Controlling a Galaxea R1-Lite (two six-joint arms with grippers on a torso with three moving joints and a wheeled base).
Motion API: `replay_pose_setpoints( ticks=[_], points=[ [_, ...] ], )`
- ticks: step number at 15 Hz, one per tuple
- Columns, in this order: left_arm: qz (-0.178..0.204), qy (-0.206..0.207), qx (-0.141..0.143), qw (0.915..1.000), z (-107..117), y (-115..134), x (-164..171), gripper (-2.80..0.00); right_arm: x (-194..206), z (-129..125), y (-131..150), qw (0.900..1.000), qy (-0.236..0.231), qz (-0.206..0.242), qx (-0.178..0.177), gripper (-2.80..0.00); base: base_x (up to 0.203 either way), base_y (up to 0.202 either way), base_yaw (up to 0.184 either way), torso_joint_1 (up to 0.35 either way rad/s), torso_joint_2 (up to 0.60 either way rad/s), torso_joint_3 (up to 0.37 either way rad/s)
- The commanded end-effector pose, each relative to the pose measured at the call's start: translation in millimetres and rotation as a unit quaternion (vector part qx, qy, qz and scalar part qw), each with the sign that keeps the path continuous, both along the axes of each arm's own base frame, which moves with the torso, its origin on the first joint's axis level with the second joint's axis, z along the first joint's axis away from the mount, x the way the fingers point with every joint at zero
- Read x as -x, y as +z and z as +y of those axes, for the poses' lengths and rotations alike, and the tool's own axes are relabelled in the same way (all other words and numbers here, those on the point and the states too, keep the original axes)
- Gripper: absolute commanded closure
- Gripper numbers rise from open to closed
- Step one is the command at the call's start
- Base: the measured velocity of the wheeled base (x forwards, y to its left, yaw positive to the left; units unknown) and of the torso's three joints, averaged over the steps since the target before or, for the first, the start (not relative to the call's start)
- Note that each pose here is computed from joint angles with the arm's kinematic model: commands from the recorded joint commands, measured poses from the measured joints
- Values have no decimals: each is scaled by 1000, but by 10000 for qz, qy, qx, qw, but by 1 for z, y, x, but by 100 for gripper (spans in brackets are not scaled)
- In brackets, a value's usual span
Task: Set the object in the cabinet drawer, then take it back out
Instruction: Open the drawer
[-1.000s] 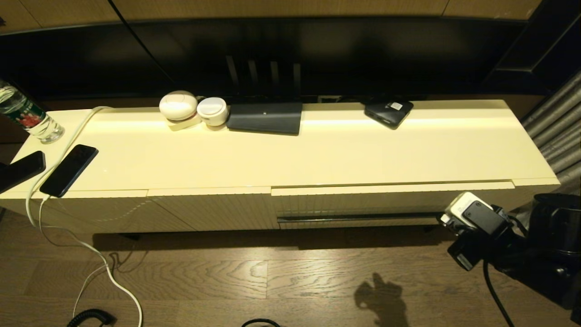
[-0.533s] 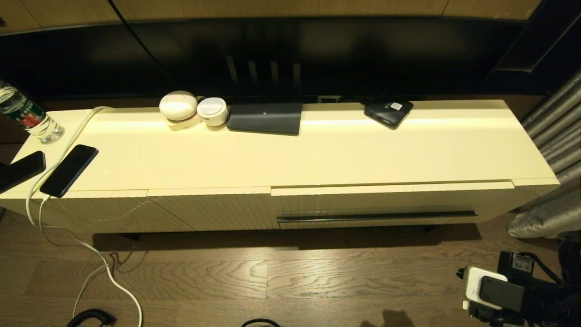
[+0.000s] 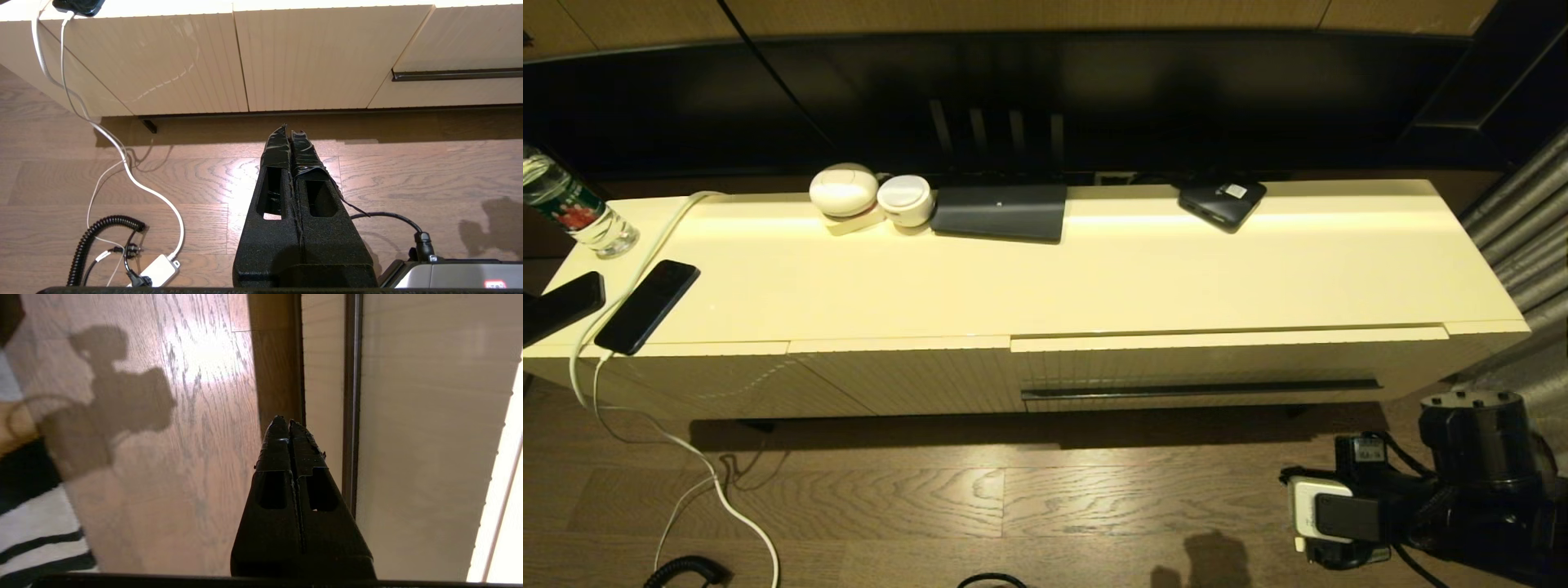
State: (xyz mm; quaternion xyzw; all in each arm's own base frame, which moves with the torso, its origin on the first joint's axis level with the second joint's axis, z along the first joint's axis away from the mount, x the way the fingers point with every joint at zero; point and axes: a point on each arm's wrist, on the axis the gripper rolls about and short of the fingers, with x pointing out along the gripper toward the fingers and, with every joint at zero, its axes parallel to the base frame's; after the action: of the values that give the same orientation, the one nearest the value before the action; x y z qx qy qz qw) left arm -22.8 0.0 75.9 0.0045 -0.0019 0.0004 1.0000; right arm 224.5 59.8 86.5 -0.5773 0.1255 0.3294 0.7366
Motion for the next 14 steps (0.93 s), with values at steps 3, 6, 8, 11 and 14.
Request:
replay_pose_setpoints(
  ticks=[3,6,8,11,14],
  points=[
    [4,4,-1,10000,0,0,0,0,-16,-1,-37,9987,163,322,366,0,0,0,0,0,0,0],
    [8,4,-1,10000,0,-1,0,0,-25,1,-46,9985,254,341,338,0,0,0,0,0,0,0],
    [9,4,-1,10000,0,-1,0,0,-32,3,-49,9983,387,374,240,0,0,0,0,0,0,0],
    [4,4,-1,10000,0,0,0,0,-38,5,-54,9976,509,432,177,0,0,0,0,0,0,0],
    [4,4,-1,10000,0,0,0,0,-39,4,-51,9978,508,274,341,0,0,0,0,0,0,0]
  ],
)
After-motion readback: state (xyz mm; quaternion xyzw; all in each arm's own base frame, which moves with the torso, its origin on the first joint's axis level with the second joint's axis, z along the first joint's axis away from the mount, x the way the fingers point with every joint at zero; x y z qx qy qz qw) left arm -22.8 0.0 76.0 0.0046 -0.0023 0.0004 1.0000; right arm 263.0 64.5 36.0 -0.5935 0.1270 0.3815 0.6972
